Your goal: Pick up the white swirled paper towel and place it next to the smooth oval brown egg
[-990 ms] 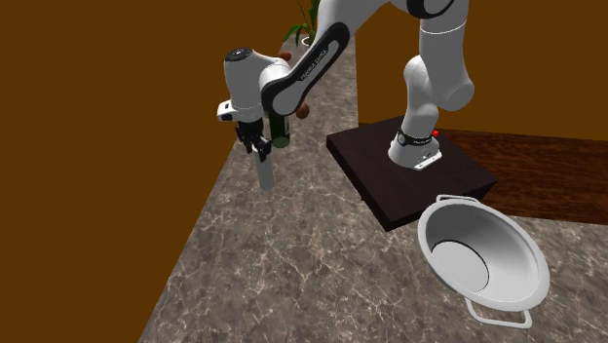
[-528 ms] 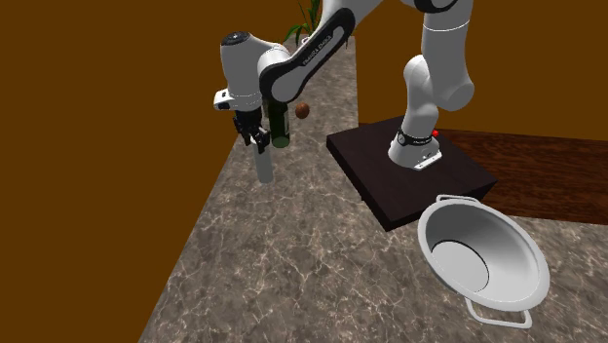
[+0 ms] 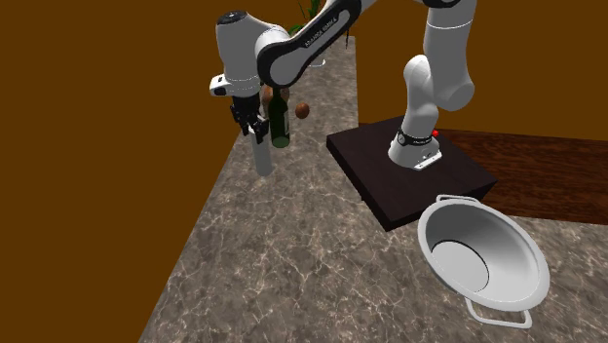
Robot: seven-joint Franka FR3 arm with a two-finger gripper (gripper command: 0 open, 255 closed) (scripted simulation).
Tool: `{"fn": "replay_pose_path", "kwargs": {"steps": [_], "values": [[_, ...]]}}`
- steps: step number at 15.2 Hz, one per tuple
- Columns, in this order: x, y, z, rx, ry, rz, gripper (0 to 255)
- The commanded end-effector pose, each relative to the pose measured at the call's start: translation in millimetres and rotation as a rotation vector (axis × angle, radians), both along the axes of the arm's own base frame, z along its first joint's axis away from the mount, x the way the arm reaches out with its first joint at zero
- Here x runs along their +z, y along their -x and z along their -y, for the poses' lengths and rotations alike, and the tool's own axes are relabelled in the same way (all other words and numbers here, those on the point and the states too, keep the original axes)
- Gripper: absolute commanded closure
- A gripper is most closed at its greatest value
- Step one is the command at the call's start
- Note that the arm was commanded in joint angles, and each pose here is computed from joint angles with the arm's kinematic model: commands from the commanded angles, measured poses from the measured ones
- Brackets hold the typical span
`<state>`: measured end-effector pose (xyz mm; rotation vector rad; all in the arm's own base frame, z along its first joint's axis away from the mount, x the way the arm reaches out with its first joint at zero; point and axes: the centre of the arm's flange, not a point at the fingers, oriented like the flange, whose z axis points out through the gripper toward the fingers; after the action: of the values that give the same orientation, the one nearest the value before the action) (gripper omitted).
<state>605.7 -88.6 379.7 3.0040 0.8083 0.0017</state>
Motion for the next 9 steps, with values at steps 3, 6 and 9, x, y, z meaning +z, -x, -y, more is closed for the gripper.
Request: {"fn": "replay_pose_path", "kwargs": {"steps": [3, 6, 9], "values": [[20.7, -0.1, -0.2, 0.0, 0.0, 0.0, 255], [36.6, -0.1, -0.2, 0.0, 0.0, 0.0, 255], [52.4, -0.1, -0.2, 0.0, 0.0, 0.0, 255]]}}
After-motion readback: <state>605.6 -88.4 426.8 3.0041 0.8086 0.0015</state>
